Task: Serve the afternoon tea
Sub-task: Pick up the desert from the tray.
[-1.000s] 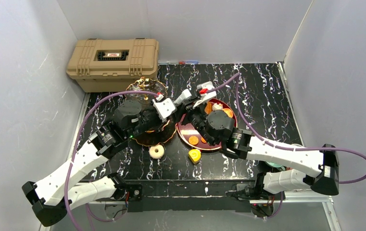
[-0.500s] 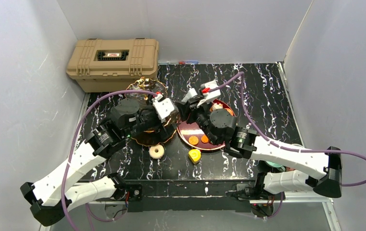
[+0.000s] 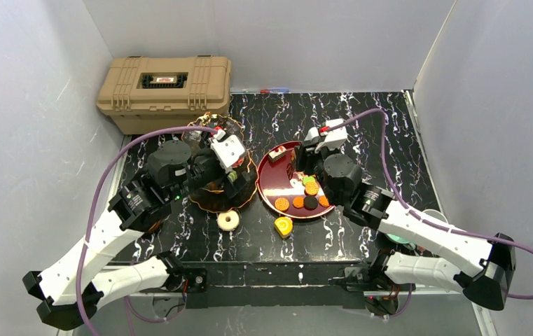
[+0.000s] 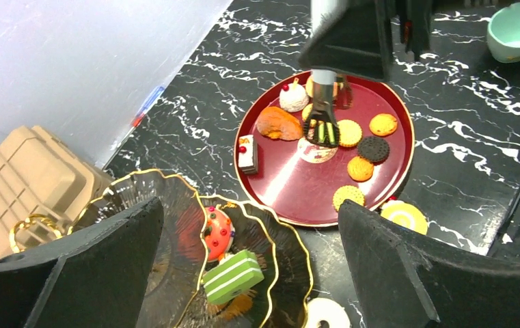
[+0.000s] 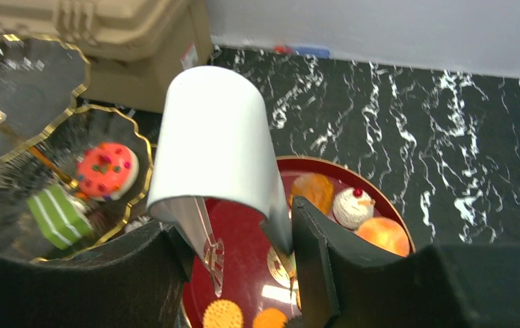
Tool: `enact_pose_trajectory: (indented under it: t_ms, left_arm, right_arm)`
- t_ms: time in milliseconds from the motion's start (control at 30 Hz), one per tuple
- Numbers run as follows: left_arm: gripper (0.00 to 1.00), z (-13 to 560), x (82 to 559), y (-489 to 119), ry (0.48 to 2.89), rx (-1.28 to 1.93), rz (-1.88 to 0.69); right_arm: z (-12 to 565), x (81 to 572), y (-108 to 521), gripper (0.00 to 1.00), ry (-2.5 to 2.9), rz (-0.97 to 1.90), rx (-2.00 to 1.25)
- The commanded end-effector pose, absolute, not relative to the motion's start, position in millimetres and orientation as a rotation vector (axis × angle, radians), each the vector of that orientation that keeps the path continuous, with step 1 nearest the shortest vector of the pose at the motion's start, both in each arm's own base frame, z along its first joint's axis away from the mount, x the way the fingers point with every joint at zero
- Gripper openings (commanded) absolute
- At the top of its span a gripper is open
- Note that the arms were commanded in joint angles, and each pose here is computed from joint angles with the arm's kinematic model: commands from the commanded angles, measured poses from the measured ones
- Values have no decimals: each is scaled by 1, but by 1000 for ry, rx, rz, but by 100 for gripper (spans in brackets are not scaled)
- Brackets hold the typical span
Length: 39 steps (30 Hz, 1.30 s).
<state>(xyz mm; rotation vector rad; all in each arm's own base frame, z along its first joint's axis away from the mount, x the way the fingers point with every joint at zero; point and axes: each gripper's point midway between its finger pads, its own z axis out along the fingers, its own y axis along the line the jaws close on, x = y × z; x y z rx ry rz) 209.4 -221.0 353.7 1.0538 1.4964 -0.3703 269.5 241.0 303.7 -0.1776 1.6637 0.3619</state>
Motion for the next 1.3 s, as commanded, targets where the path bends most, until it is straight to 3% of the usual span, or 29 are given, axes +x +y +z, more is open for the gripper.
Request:
enact_pose_trajectory:
  t_ms: [0, 467, 1100, 1267]
  left_arm:
    - [98, 374, 219, -207, 1511, 981, -301]
    - [98, 366, 241, -190, 1698, 852, -362]
    - [98, 371, 255, -171, 1774, 777, -288]
    - [98, 374, 256, -168, 1767, 766, -279]
  right_arm:
    - [293, 271, 226, 59, 1673, 358, -128]
    - [232, 299, 192, 60, 1735, 250, -62]
    - [195, 322, 198, 63, 1787, 288, -64]
    - [187, 319, 197, 53, 1813, 277, -88]
